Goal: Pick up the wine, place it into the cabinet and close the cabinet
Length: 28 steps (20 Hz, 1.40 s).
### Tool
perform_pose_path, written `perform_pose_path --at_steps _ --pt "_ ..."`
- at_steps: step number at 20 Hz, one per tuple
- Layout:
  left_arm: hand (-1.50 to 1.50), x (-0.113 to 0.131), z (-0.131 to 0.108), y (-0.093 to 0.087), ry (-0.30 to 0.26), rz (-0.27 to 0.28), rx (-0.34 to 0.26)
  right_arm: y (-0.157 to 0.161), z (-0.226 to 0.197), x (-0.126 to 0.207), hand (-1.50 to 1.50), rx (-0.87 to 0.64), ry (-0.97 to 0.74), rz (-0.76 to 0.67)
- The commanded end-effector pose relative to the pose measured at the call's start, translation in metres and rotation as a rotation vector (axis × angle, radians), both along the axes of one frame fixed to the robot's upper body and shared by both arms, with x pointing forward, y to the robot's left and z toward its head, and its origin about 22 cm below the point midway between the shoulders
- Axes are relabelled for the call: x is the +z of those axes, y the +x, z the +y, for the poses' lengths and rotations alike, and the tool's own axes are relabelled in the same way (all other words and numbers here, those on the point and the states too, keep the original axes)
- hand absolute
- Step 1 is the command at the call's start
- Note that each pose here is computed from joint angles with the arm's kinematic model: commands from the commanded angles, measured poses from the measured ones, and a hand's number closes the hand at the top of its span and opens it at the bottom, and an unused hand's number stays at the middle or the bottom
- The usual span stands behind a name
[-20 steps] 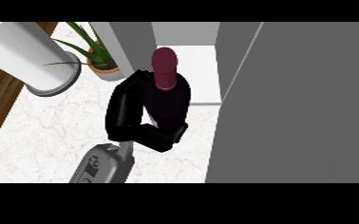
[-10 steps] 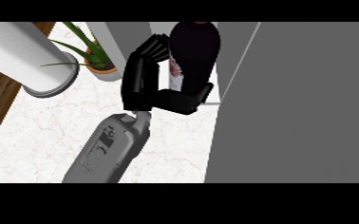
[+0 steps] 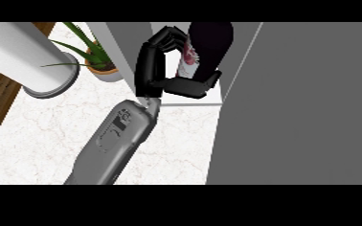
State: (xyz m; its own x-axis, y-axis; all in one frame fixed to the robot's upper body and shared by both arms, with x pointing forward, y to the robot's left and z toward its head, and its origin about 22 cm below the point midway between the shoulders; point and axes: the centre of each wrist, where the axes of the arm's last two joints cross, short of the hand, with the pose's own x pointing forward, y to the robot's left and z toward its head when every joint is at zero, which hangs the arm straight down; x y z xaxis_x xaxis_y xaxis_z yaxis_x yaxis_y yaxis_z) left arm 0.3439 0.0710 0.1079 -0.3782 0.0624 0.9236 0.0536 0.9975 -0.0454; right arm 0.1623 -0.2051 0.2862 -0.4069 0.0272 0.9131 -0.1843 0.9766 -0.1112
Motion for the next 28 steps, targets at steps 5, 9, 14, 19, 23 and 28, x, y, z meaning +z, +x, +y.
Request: perform_pose_path --at_steps 5,9,14,19,23,28 --pt "1.5 -0.028 -0.002 0.02 0.08 -0.005 0.03 -0.018 -0.007 0.007 -1.5 0.061 0.007 0.001" --pt "1.5 -0.033 0.002 0.022 0.083 -0.001 0.016 0.003 -0.018 0.0 -1.5 0.058 0.021 -0.003" --pt "1.5 -0.062 0.009 0.024 0.079 0.036 0.044 -0.012 -0.001 0.0 -1.5 0.059 0.015 -0.018" --pt "1.5 -0.073 0.01 0.034 0.064 0.062 0.052 -0.003 -0.013 -0.004 -1.5 0.076 0.019 -0.009" --pt "1.5 -0.104 0.009 0.024 0.142 0.071 0.091 -0.016 -0.014 0.0 -1.5 0.091 0.005 -0.017" --pt "1.5 -0.116 0.011 0.024 0.202 0.079 0.089 -0.011 -0.006 -0.002 -1.5 0.073 0.032 0.007"
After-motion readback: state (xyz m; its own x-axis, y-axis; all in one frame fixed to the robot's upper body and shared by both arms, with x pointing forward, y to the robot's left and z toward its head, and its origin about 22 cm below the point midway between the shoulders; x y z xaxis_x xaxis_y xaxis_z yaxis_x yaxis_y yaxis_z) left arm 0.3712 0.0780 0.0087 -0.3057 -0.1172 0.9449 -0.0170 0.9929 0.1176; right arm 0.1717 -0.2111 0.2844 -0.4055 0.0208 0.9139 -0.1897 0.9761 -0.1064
